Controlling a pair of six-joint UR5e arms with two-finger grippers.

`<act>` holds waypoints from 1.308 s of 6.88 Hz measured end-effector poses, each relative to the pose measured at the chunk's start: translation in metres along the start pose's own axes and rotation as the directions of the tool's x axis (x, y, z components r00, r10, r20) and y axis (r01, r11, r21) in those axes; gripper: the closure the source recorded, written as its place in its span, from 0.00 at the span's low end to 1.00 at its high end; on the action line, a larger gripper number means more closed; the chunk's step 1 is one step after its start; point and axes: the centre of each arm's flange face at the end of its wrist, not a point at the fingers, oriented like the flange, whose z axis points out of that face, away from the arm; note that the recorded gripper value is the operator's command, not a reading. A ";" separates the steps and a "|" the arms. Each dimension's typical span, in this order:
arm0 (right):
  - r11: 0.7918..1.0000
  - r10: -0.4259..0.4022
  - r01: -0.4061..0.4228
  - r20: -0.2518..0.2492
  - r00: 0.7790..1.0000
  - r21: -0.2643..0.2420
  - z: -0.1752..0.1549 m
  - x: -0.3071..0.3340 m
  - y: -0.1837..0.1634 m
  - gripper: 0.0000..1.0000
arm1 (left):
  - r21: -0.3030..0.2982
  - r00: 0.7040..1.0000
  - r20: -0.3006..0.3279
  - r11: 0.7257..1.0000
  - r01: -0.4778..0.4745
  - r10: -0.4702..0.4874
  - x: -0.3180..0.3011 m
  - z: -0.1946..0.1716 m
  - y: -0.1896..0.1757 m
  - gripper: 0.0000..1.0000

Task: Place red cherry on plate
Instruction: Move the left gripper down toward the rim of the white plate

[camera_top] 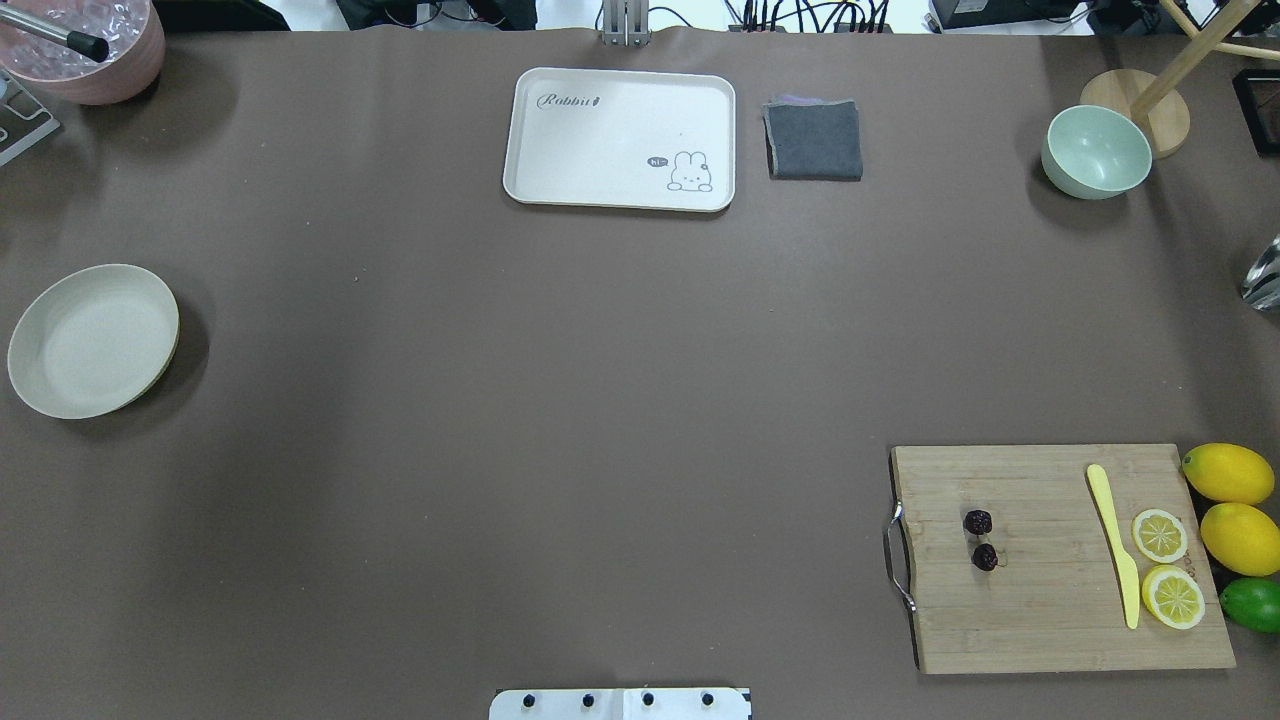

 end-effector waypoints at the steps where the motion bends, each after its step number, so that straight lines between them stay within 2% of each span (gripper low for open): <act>1: 1.000 0.001 -0.001 -0.002 1.000 0.002 0.000 0.001 0.003 0.00 | -0.004 1.000 0.000 1.000 0.003 -0.003 -0.001 0.002 0.002 0.02; 4: 1.000 -0.004 0.004 -0.037 0.999 0.003 -0.006 0.001 0.004 0.01 | -0.016 0.999 0.031 1.000 -0.006 0.007 -0.003 0.009 -0.005 0.02; 5: 1.000 -0.008 0.008 -0.042 0.999 0.012 -0.011 -0.003 0.009 0.01 | -0.018 0.998 0.040 0.998 -0.053 0.054 0.000 0.011 -0.010 0.02; 6: 1.000 -0.010 0.011 -0.047 0.999 0.029 -0.020 -0.009 0.016 0.01 | -0.027 0.995 0.002 0.995 -0.100 0.100 0.001 0.016 -0.008 0.02; 7: 0.999 -0.008 0.010 -0.048 0.999 0.039 -0.024 -0.013 0.023 0.01 | -0.032 0.990 -0.097 0.994 -0.105 0.101 0.006 0.024 -0.005 0.02; 8: 0.999 -0.006 0.008 -0.046 0.999 0.043 -0.025 -0.014 0.026 0.01 | -0.043 0.973 -0.218 0.996 -0.084 0.073 0.022 0.034 -0.006 0.02; 9: 0.999 -0.003 0.005 -0.044 0.999 0.042 -0.024 -0.014 0.026 0.00 | -0.064 0.953 -0.300 0.996 -0.063 0.041 0.037 0.047 -0.003 0.02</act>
